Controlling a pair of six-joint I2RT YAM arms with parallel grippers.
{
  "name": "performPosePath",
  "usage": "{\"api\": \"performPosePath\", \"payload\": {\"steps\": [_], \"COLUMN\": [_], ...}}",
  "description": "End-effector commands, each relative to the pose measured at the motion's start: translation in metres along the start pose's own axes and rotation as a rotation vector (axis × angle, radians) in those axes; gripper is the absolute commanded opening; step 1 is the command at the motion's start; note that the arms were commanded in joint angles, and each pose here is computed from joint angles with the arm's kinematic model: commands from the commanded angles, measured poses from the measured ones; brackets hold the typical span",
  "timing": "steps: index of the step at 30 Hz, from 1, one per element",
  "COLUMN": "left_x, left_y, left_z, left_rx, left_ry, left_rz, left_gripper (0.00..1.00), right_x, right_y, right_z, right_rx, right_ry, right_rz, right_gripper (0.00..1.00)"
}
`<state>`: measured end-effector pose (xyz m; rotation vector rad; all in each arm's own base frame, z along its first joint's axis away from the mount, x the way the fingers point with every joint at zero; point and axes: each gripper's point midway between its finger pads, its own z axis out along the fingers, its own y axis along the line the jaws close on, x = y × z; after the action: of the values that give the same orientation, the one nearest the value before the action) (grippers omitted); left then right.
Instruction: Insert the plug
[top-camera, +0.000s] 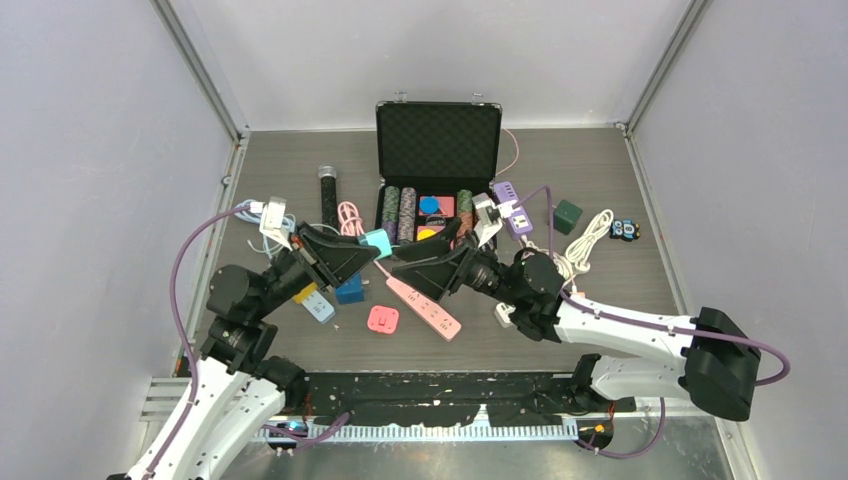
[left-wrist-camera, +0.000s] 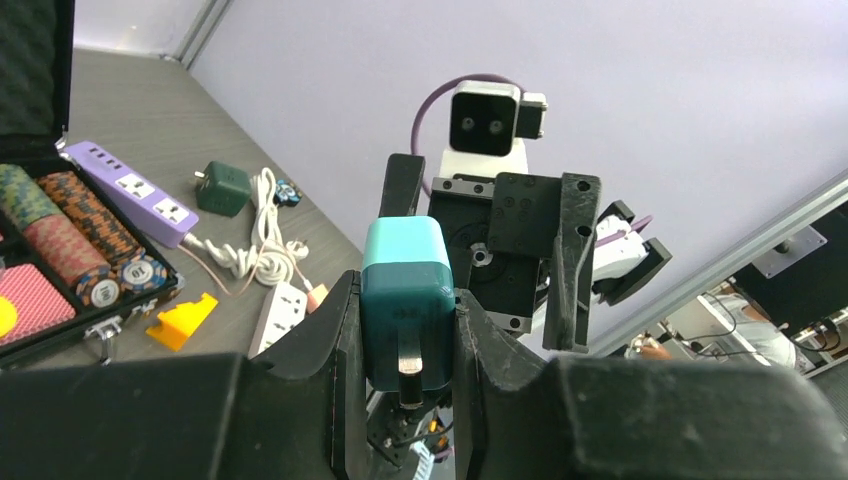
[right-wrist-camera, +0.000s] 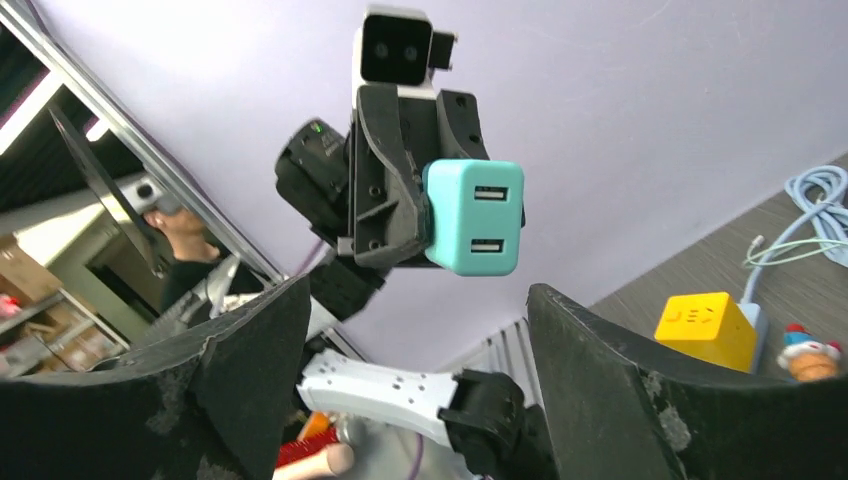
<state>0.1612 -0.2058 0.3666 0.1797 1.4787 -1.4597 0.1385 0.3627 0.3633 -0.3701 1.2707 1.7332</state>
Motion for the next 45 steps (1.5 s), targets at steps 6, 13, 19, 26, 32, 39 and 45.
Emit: {"api": "performPosePath", "payload": {"steps": [6,13,19,26,32,39,45], "left_x": [-0.030,-0.028,-0.030,-0.031,-0.029,-0.025,-0.021], "left_y": [-0.028,-0.031,-0.033,-0.028,-0.027,-0.022,-0.012], "left_z": [-0.005,-0.008,-0.010,-0.012,-0.011,-0.010,-0.013], "left_rx": [0.066,0.051,0.056,0.032,0.029,0.019,-0.040], "left_ry": [-0.134,-0.112,-0.122,-0.137,-0.134,-0.115,-0.100], "left_rz": [0.006,0.028,0.034,0.033,0.029,0.023,0.044], "left_gripper": [0.00,0.00,0.00,0.00,0.00,0.12,0.64], "right_x": [-0.054,-0.049,-0.035,-0.035,-0.037,-0.036,-0.036], "right_y": [0.020,0.021,0.025,0.026,0.025,0.026,0.022], "right_z": [0.027,0.049,0.057,0.056,0.053,0.054,0.051], "right_rx": [-0.025,-0.005,-0.056,-0.066,-0.057,-0.052,-0.006], "right_ry": [-0.197,-0.101,-0.031,-0.034,-0.049,-0.036,-0.016], "right_rz": [0.138,0.151,0.228,0.250,0.255,0.246,0.191], "right_gripper": [0.77,0.77,0.68,0.53,0.24,0.06,0.05]}}
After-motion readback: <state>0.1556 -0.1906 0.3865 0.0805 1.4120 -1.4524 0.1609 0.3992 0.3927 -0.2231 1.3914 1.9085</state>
